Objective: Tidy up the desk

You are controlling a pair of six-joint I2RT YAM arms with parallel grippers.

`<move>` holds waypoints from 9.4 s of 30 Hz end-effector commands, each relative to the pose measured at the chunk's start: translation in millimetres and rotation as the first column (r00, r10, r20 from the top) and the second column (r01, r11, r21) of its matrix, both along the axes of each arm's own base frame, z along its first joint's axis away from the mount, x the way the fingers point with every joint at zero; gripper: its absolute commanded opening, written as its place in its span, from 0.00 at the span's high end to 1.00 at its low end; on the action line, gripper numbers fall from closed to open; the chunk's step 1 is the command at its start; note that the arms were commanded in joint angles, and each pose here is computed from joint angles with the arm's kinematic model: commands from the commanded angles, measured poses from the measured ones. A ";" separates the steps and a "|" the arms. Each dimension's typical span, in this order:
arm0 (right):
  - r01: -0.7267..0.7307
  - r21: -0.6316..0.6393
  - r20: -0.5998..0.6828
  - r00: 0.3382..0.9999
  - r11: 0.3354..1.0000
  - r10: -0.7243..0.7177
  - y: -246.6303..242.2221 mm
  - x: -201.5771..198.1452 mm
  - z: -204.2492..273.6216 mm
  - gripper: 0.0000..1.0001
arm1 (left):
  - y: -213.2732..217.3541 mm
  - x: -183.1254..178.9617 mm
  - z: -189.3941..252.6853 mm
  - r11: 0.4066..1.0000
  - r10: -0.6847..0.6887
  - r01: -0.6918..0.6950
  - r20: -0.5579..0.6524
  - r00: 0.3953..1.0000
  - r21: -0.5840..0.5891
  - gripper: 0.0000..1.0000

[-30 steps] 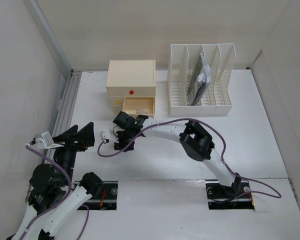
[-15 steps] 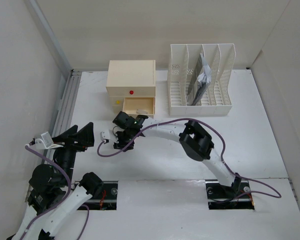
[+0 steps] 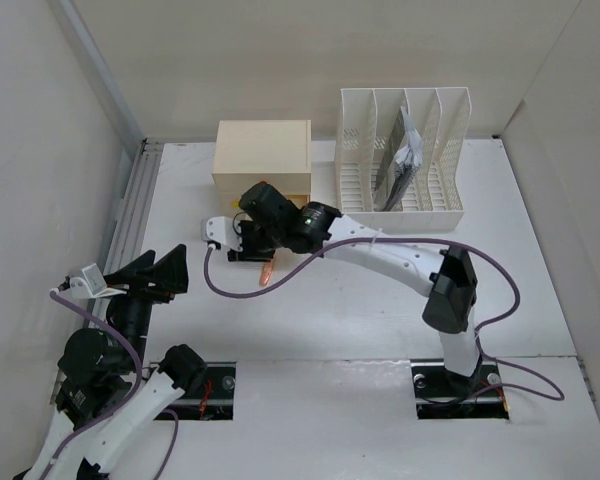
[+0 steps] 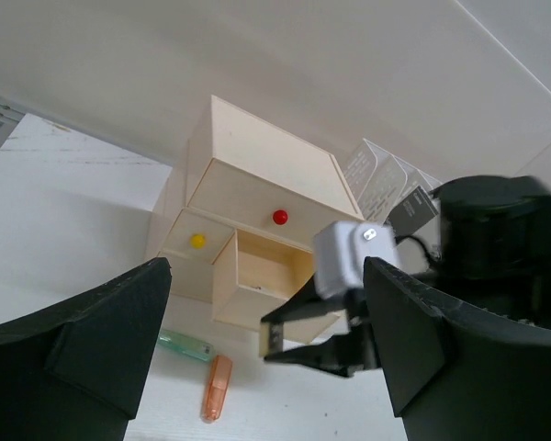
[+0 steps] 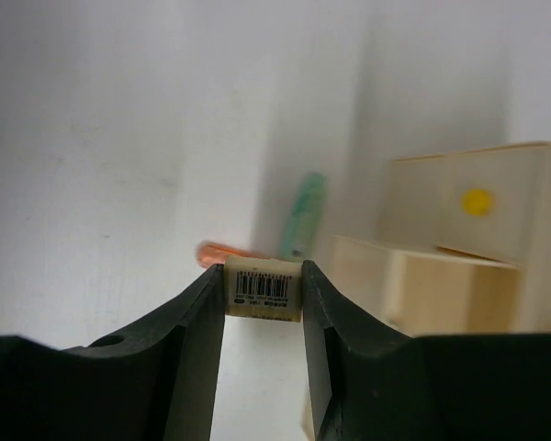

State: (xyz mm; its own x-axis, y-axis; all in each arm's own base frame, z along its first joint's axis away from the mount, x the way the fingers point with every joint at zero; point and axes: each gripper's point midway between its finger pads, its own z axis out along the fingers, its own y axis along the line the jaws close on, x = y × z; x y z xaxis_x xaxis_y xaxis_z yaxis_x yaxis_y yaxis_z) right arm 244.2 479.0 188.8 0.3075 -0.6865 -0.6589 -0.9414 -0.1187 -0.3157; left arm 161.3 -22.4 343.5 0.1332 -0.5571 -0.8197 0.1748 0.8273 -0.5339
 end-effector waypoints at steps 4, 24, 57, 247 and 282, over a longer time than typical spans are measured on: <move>0.244 0.093 0.236 0.936 0.965 -0.260 -17.7 61.1 46.8 0.76 | 2.8 -0.3 5.0 1.000 0.013 -0.013 0.017 1.000 -0.021 0.16; 0.481 0.103 0.276 0.827 0.870 -0.490 -63.1 134.5 36.6 0.50 | 0.1 2.9 0.4 1.000 0.013 -0.013 0.003 1.000 -0.008 0.16; 0.578 0.098 0.180 0.791 0.810 -0.585 -78.9 166.8 -18.5 1.00 | 0.1 2.9 0.4 1.000 0.013 -0.013 0.003 1.000 -0.008 0.16; 0.354 0.645 -0.111 0.921 0.677 -0.374 -179.5 116.3 209.9 0.76 | -158.8 175.9 -275.6 0.943 -0.216 0.013 -0.585 0.782 -0.331 0.87; -0.252 0.240 -0.004 0.965 0.937 0.261 -119.4 45.6 41.4 0.56 | -50.6 34.3 34.9 0.990 -0.106 0.121 -0.180 0.978 0.078 0.53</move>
